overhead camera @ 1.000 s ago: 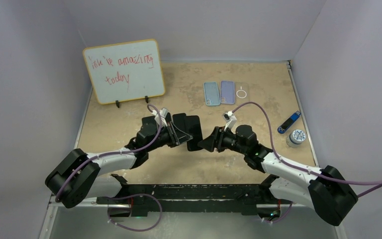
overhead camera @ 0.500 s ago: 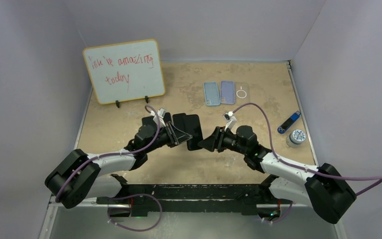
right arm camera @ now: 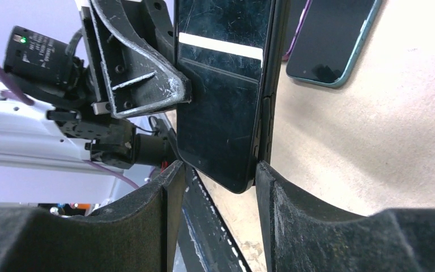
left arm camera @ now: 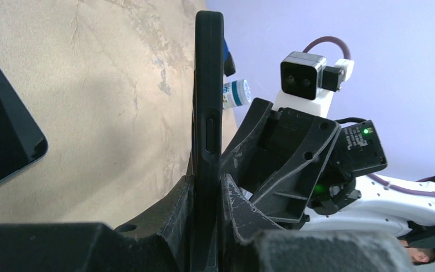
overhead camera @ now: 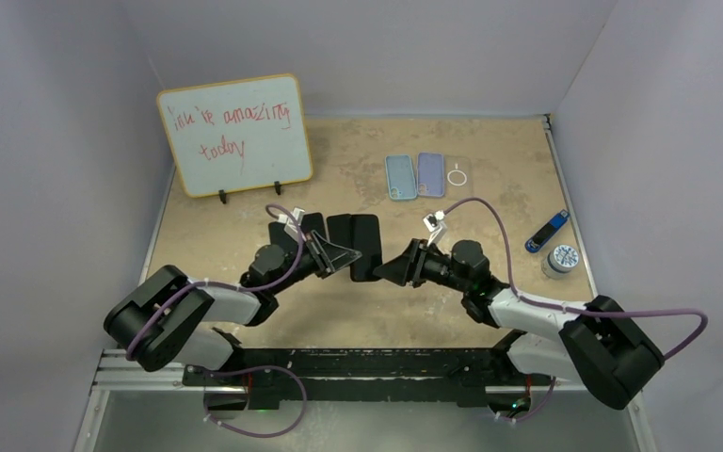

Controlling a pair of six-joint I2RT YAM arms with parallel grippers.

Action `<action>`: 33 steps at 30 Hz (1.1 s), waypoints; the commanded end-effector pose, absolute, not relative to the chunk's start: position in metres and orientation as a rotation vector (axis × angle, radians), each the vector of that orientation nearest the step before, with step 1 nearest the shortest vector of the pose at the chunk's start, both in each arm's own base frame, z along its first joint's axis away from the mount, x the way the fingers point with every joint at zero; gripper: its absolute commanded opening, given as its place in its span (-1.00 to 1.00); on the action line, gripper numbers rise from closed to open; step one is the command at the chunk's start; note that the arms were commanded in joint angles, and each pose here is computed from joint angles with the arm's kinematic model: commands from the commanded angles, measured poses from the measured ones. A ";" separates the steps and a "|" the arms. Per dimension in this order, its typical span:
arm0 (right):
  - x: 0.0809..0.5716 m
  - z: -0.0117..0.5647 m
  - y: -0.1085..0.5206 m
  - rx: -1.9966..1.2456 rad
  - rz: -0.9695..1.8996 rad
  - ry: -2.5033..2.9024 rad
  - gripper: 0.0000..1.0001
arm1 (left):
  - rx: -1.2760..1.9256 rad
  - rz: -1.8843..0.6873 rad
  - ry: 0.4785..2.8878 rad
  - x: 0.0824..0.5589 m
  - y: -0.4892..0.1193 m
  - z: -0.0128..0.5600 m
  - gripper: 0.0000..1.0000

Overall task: Take the phone out of the phone case
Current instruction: Remove the phone case from the phone.

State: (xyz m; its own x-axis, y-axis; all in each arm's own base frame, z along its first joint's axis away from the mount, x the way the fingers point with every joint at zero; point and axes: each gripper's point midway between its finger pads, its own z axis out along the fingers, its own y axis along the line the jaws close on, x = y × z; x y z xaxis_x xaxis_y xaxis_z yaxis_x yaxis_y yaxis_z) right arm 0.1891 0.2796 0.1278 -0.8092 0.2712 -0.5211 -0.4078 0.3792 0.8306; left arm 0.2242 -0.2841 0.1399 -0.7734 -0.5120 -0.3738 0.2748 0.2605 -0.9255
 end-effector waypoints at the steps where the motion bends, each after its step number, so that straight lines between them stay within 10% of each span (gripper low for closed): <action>1: 0.180 0.181 0.293 -0.216 1.664 1.818 0.01 | -0.062 -1.884 1.562 0.198 -0.293 0.225 -1.00; 13: 0.187 0.209 0.297 -0.231 1.736 1.686 -0.05 | -0.029 -1.895 1.524 0.189 -0.297 0.232 -1.00; 33: 0.190 0.178 0.273 -0.168 1.579 1.813 -1.00 | 0.033 -1.827 1.785 0.178 -0.345 0.158 -0.98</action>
State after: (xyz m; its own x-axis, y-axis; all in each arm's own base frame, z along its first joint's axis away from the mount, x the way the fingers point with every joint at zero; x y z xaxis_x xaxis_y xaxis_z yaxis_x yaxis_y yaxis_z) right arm 0.2013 0.2697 0.1625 -0.7827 0.3912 -0.4840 -0.4203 0.2413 0.8747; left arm 0.2226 -0.3050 0.1612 -0.7307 -0.5777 -0.3637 0.3494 0.1413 -0.9263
